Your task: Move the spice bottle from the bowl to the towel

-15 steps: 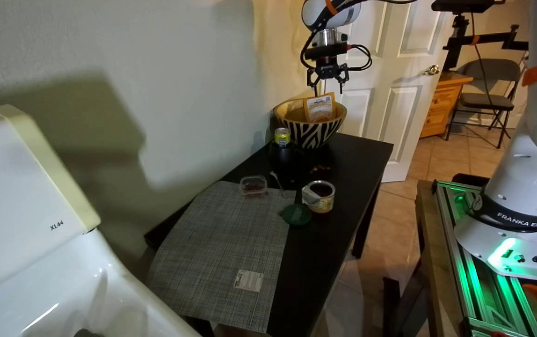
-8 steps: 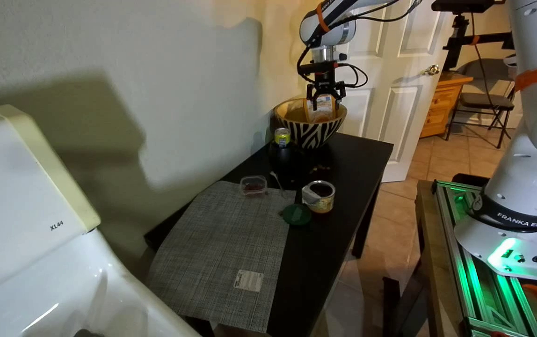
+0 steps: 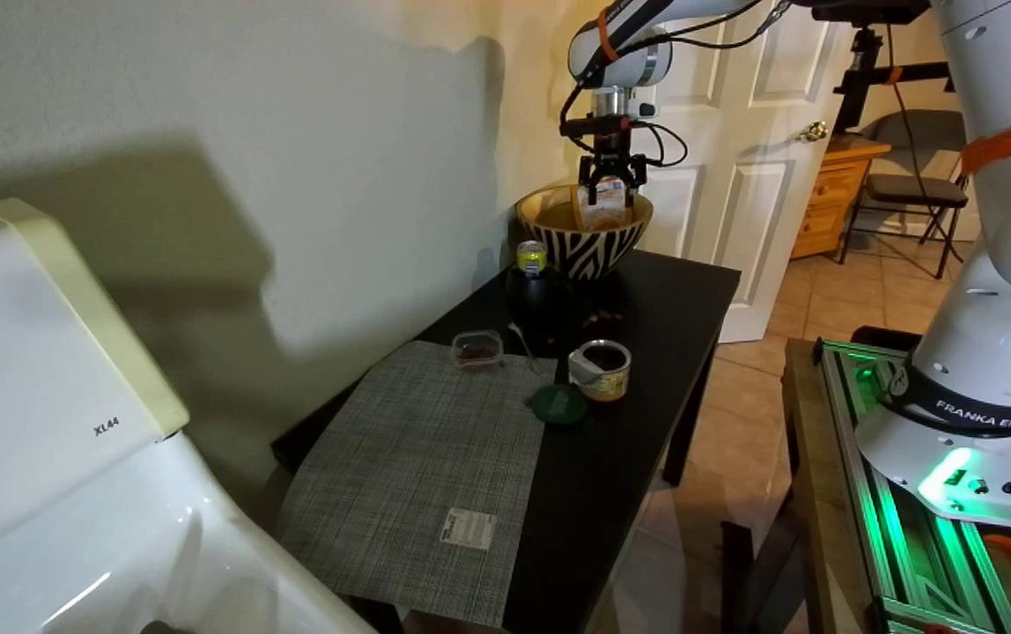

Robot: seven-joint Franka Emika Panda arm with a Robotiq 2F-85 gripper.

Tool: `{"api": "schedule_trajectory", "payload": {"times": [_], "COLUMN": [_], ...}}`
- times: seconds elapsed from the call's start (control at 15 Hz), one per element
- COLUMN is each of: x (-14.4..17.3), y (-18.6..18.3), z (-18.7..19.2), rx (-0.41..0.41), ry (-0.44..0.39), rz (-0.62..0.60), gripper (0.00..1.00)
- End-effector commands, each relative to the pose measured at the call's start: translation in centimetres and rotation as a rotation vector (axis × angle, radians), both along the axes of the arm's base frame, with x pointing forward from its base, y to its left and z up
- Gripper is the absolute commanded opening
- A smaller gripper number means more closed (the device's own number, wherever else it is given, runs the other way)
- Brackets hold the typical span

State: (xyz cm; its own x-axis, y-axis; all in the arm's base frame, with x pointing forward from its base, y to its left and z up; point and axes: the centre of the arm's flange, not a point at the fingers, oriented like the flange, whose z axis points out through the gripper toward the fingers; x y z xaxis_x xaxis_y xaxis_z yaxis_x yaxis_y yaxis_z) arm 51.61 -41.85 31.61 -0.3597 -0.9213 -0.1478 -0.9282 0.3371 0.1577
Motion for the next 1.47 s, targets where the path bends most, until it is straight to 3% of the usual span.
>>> {"api": "schedule_trajectory", "payload": {"times": [0.0, 0.27, 0.73, 1.4], "x": [1.0, 3.2, 5.3, 5.2], "y": [-0.1, 0.2, 2.5, 2.8], "z": [-0.8, -2.1, -6.7, -9.6], "rx": [-0.055, -0.056, -0.046, -0.075], "ry": [-0.104, -0.162, -0.072, 0.028], "rz": [-0.154, -0.298, -0.324, -0.315], "gripper": [1.0, 1.0, 0.99, 1.0]}}
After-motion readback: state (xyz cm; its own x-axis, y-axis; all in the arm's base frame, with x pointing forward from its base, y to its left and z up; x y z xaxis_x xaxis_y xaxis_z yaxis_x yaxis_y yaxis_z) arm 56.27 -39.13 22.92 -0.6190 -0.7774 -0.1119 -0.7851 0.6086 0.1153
